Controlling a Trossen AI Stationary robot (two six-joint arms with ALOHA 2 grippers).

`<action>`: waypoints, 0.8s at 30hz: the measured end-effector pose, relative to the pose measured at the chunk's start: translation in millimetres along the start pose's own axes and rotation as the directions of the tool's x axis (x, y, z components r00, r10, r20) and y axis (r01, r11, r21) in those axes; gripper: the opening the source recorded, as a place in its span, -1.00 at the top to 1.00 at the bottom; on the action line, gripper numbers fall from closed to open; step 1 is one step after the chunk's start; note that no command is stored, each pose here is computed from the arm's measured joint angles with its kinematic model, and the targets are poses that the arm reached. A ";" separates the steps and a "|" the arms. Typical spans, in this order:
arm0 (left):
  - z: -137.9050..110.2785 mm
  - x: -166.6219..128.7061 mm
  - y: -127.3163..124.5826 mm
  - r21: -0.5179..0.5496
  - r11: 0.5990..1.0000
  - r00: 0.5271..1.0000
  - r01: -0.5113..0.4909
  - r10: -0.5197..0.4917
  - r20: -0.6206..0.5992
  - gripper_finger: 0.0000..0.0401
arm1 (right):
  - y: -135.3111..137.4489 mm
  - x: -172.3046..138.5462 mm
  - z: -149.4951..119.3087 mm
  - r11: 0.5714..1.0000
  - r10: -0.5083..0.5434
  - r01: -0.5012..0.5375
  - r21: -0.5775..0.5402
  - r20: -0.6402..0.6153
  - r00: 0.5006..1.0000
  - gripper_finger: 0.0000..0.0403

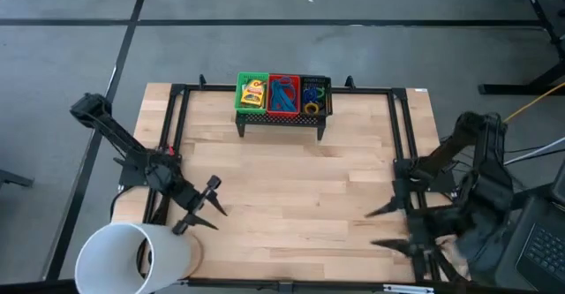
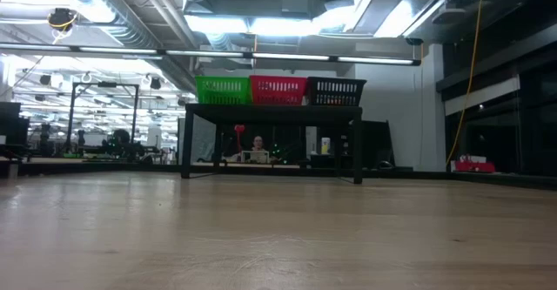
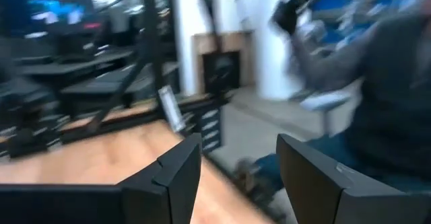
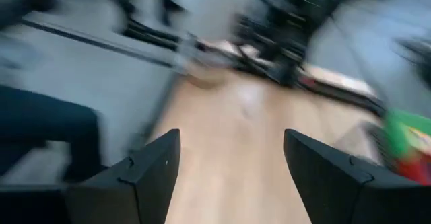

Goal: Pick & Place Office Desk Supplies
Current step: Return to Home Position

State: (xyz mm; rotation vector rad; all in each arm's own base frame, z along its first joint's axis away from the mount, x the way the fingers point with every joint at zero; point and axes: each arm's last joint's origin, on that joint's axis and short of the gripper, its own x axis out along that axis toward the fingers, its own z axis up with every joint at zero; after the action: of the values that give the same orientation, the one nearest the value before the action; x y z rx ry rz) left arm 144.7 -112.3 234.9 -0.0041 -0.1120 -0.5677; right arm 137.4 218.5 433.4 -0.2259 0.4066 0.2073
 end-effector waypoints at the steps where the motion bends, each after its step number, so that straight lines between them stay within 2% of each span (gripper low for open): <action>1: 3.9 -2.8 4.3 -0.018 0.999 0.999 0.027 -0.027 0.018 0.05 | -3.8 -4.9 -3.9 0.996 0.084 -0.084 -0.012 0.049 0.995 -0.30; 2: 7.4 -6.3 9.1 -0.024 0.998 0.998 0.050 -0.050 0.030 0.05 | -9.0 -11.0 -7.5 0.981 0.193 -0.190 -0.041 0.111 0.975 -0.30; 4: 11.4 -13.7 20.2 -0.010 0.998 0.998 0.056 -0.055 0.030 0.05 | -24.4 -20.8 -21.9 0.921 0.388 -0.367 -0.131 0.225 0.894 -0.30; 5: 12.3 -17.1 25.6 0.003 0.999 0.999 0.035 -0.035 0.024 0.05 | -33.0 -24.0 -32.6 0.896 0.444 -0.417 -0.154 0.266 0.856 -0.30; 6: 12.9 -20.4 31.0 0.009 1.000 1.000 0.006 -0.006 0.015 0.05 | -43.1 -26.4 -47.4 0.888 0.460 -0.435 -0.151 0.287 0.840 -0.30; 9: 12.0 -26.2 42.6 0.020 0.999 0.999 -0.035 0.035 -0.013 0.05 | -66.1 -26.0 -96.8 0.898 0.433 -0.430 -0.093 0.359 0.827 -0.30; 12: 11.5 -28.0 48.2 0.038 0.999 1.000 -0.017 0.018 -0.018 0.05 | -78.6 -25.8 -140.7 0.889 0.445 -0.446 -0.104 0.429 0.786 -0.30; 15: 11.5 -29.3 53.6 0.073 0.997 0.999 -0.039 0.040 -0.019 0.05 | -88.1 -25.6 -181.2 0.891 0.434 -0.443 -0.094 0.455 0.777 -0.30; 18: 12.2 -30.5 57.7 0.095 0.995 0.999 -0.042 0.044 -0.013 0.05 | -95.7 -27.5 -210.6 0.894 0.415 -0.441 -0.077 0.510 0.754 -0.30; 21: 11.1 -31.7 60.0 0.114 0.992 0.999 -0.048 0.050 -0.009 0.05 | -100.6 -29.7 -232.4 0.888 0.431 -0.448 -0.105 0.533 0.728 -0.30; 24: -2.5 -37.4 63.1 0.133 0.987 0.996 -0.091 0.090 0.017 0.05 | -103.4 -29.2 -248.1 0.891 0.426 -0.440 -0.109 0.533 0.731 -0.30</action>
State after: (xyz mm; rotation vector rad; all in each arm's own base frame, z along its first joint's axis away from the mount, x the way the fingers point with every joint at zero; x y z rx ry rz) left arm 147.5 -39.1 230.1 0.1176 -0.1599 -0.4687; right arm 45.5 51.5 241.7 -0.0326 -0.1222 0.7151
